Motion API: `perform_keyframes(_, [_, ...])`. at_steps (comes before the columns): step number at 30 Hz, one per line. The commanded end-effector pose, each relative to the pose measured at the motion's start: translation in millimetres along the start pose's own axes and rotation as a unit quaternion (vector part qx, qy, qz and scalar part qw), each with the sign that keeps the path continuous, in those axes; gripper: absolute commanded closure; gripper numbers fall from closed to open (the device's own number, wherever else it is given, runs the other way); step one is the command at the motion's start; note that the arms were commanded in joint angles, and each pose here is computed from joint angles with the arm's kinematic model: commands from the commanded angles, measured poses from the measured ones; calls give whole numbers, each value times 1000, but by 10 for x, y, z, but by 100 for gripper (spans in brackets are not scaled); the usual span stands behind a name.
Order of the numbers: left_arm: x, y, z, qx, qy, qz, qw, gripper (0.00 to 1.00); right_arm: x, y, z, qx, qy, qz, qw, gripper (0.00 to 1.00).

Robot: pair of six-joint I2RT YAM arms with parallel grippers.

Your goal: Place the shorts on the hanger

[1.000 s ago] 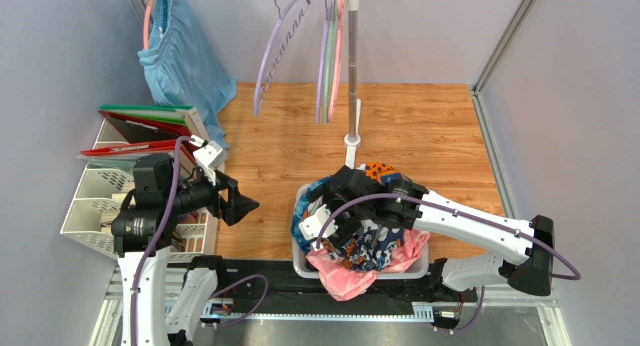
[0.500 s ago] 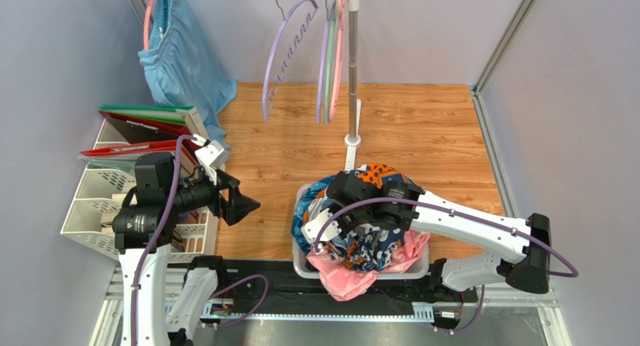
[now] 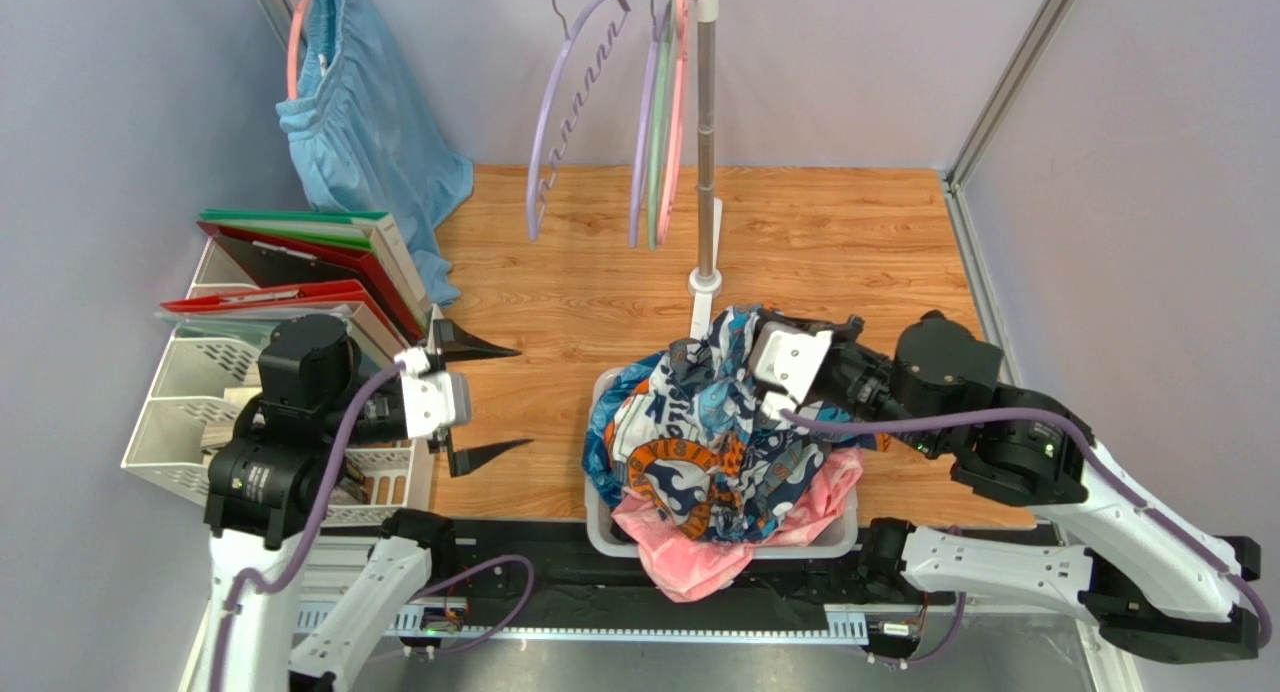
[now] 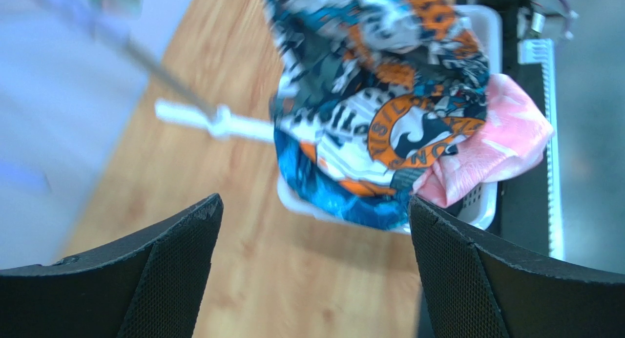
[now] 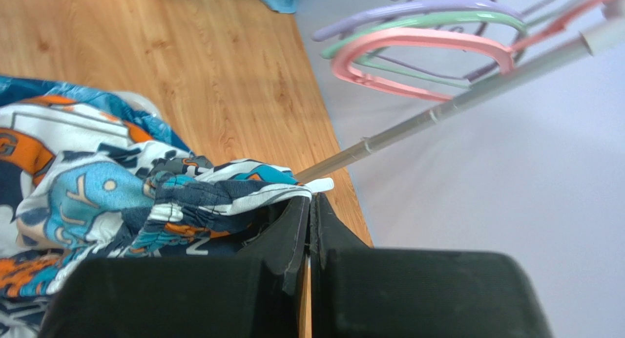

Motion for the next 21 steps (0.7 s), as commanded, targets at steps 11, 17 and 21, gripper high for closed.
perform_keyframes(11, [386, 933, -590, -127, 594, 7, 795, 11, 77, -349, 31, -147, 31, -36, 988, 100])
perform_keyframes(17, [275, 1407, -759, -212, 660, -5, 721, 13, 218, -323, 83, -147, 15, -102, 984, 100])
perform_keyframes(21, [128, 1586, -858, -255, 679, 18, 688, 14, 260, -229, 45, -157, 25, -119, 980, 100])
Point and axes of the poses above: each gripper's point midway between its finger pads, its own y axis out along the fingers, its own x axis along the line the jaws close on, z = x × y, the point moved 10 cm from there along -y, back along the fingers, and after that the axes turned 11 degrees about y, right-handed, at the moved point
